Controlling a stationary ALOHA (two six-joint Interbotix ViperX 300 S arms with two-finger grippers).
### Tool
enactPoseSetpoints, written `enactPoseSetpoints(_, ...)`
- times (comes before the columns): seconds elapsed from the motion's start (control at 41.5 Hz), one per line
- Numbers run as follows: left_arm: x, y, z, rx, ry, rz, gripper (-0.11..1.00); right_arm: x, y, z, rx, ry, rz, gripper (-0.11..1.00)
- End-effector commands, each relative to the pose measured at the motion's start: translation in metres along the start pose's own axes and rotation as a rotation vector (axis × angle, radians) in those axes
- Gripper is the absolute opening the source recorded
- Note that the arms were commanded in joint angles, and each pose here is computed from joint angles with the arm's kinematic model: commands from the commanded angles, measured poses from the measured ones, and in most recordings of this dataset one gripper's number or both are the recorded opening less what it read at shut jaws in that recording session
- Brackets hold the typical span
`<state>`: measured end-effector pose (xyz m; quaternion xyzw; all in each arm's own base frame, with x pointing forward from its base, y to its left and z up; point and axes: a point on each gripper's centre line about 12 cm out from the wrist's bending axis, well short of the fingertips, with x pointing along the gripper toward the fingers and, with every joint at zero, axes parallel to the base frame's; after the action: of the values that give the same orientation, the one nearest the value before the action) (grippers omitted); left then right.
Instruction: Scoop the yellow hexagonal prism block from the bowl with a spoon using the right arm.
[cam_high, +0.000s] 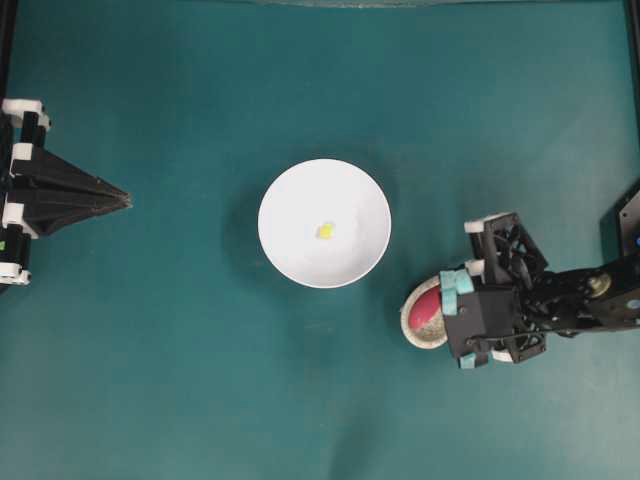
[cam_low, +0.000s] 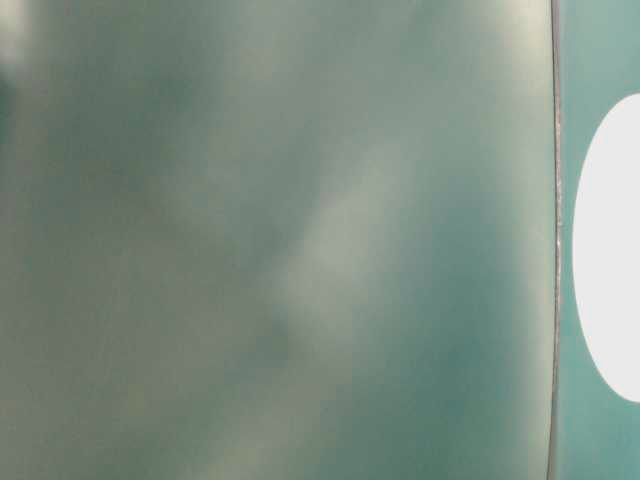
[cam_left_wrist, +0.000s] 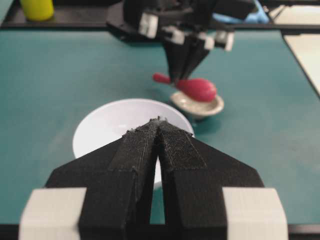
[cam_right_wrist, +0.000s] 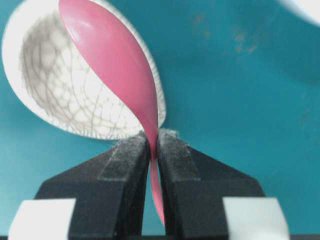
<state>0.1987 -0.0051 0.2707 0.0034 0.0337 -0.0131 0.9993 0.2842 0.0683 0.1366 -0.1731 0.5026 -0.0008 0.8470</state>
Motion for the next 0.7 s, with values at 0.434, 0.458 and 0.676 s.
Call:
enactPoseSetpoints(0.434, 0.002, 0.000, 0.004, 0.006, -0.008, 0.000, 0.00, -0.026, 0.005, 0.013, 0.279, 0.031, 0.112, 0.11)
enactPoseSetpoints(0.458, 0.002, 0.000, 0.004, 0.008, -0.008, -0.002, 0.00, -0.026, 0.005, 0.013, 0.283, 0.034, 0.113, 0.11)
enactPoseSetpoints(0.676, 0.002, 0.000, 0.004, 0.008, -0.008, -0.001, 0.00, -0.029, 0.006, 0.010, 0.324, 0.093, 0.110, 0.11)
